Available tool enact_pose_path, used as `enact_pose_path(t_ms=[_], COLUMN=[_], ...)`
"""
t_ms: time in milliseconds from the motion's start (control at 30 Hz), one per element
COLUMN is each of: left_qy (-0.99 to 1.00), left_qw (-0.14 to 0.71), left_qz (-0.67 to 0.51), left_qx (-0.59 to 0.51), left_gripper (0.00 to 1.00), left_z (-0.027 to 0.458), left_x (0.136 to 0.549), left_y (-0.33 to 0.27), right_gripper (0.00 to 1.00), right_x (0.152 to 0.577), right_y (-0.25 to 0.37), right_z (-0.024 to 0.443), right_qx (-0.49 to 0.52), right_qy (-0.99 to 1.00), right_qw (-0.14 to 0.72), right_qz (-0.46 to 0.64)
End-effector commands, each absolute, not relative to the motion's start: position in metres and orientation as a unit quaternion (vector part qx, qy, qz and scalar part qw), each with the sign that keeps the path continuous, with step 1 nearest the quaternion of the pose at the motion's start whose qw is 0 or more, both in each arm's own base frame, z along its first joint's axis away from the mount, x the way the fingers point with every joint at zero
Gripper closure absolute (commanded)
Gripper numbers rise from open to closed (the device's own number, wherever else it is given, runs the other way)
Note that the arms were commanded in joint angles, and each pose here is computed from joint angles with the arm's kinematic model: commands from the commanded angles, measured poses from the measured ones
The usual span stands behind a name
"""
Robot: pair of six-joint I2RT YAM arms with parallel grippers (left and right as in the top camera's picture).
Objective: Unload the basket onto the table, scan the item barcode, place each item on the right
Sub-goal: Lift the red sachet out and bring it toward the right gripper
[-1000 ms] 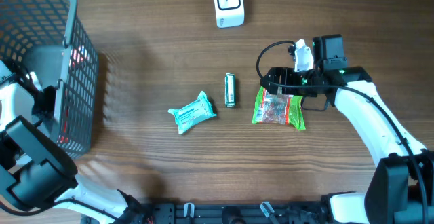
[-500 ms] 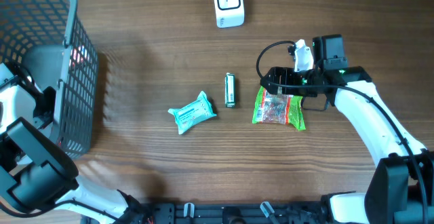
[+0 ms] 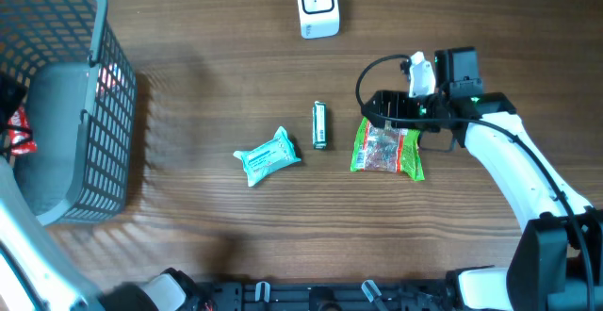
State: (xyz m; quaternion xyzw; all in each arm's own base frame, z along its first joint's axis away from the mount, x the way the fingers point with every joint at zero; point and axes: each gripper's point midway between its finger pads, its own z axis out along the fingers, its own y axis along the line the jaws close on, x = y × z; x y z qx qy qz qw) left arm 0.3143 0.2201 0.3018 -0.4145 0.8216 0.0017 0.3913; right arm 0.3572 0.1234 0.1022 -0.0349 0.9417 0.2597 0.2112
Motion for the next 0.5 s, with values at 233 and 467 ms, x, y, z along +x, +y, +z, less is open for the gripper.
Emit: enact_pose_path(t_ms=[233,467], left_qy=[0.848,0.877], left_qw=[0.34,0.302], left_qz=[-0.31,-0.339], left_qx=[-0.263,-0.158], left_gripper=[0.96,0.96], left_z=[0.333,0.331], left_x=[0.317,0.33], left_y=[0.051,-0.037], right_gripper=[0.0,0.15], right_x=[0.338,0.299], right_y=[0.179,0.214], right_z=[0.16,0.2], right_qx=[-0.075,-0.131], right_qy=[0.863,0.822], right_qw=[0.185,0.156], right_qz=[0.464,0.532])
